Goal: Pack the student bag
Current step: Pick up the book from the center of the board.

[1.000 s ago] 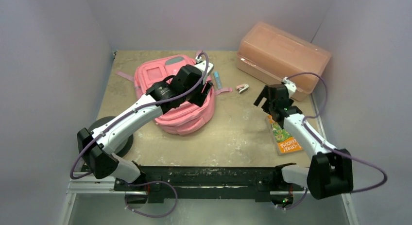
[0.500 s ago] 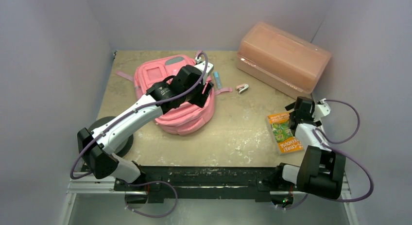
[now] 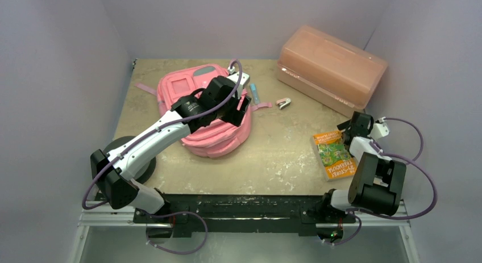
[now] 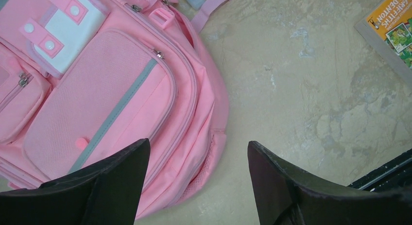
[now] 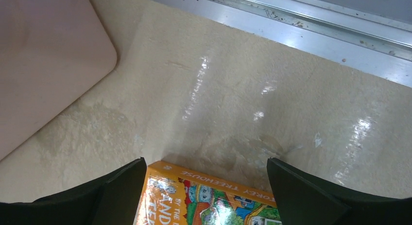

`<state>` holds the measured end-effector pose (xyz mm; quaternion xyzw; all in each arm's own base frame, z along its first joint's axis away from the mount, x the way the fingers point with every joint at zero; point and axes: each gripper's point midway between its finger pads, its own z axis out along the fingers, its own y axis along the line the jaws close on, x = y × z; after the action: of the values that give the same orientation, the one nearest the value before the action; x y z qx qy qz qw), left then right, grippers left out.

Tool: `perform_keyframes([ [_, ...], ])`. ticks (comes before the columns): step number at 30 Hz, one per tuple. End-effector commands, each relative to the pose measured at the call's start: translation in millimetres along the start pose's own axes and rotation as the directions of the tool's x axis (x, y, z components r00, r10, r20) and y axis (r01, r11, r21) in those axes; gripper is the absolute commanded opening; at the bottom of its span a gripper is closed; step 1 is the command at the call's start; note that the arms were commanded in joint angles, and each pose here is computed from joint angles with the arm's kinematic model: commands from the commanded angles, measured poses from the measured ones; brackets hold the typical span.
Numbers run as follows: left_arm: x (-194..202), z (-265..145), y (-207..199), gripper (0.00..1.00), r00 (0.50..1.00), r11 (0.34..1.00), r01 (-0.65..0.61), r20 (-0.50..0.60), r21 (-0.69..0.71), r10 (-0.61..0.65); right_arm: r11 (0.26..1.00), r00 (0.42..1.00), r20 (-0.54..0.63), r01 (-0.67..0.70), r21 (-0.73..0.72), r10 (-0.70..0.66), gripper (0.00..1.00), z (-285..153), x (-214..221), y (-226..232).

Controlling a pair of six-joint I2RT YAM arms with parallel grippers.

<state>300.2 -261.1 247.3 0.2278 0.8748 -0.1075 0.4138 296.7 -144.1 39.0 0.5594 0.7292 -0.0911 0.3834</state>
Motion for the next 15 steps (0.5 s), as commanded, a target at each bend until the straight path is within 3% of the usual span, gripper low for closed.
perform_keyframes([
  [1,-13.3,-11.7,-2.4,0.73,0.998,0.999,0.036,0.051,0.025,-0.037,0.999,0.996,-0.082,-0.027,-0.047,0.023,0.99,-8.7,3.4,16.4],
  [9,-11.2,-7.0,-7.8,0.71,0.999,0.998,0.029,0.035,0.049,-0.031,0.989,0.924,-0.381,-0.04,-0.146,-0.019,0.98,-30.0,83.8,4.0],
  [10,-9.2,-4.0,-8.8,0.7,0.999,0.998,0.028,0.023,0.051,-0.029,0.981,0.889,-0.455,-0.047,-0.19,-0.045,0.98,-45.8,107.1,-0.8],
  [15,-4.2,3.9,-10.8,0.69,1.0,0.998,0.025,-0.003,0.053,-0.025,0.967,0.83,-0.548,-0.046,-0.25,-0.102,0.97,-84.9,141.7,-2.2],
])
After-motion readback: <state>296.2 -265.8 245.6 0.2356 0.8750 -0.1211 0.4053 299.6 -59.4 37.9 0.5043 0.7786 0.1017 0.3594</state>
